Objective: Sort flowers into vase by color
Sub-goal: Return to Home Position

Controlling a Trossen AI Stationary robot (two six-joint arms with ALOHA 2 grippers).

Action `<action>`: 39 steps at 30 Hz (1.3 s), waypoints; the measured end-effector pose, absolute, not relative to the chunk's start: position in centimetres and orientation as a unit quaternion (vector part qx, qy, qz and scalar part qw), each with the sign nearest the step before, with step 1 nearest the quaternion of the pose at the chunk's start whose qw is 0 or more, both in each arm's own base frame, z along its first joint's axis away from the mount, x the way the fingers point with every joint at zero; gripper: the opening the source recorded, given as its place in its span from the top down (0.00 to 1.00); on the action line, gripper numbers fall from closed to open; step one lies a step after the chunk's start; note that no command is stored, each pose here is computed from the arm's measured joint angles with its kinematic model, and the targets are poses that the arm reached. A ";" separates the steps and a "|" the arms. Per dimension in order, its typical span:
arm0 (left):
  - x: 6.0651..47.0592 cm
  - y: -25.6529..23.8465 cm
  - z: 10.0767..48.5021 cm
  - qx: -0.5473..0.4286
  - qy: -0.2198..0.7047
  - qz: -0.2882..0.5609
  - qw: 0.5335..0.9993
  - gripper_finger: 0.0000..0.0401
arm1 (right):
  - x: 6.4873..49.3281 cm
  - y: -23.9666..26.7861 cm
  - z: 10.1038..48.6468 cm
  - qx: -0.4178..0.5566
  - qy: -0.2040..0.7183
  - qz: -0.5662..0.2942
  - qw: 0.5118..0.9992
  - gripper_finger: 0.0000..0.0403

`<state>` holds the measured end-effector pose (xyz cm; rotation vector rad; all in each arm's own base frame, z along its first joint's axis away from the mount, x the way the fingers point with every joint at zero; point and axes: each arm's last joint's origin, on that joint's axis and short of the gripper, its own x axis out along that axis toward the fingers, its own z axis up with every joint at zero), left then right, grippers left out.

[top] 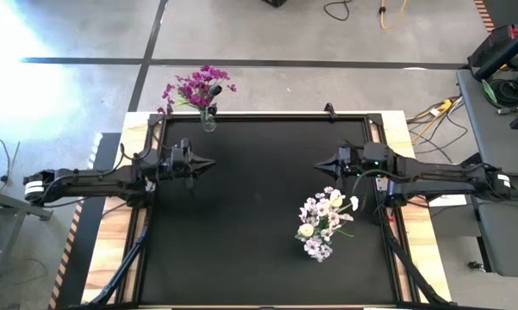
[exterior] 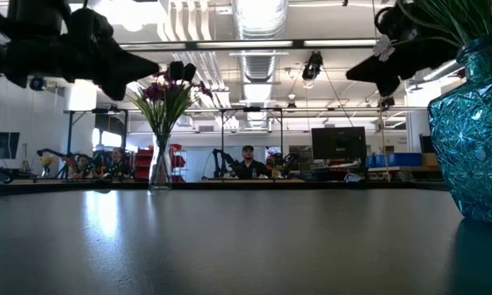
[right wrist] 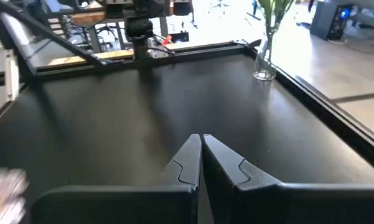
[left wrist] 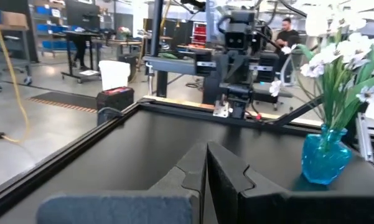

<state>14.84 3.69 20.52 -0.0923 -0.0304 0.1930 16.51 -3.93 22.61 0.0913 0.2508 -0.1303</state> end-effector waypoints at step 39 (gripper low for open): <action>9.7 2.6 16.4 -0.069 0.066 0.150 0.984 1.00 | 10.1 -2.2 16.3 0.033 0.025 -0.065 0.997 0.98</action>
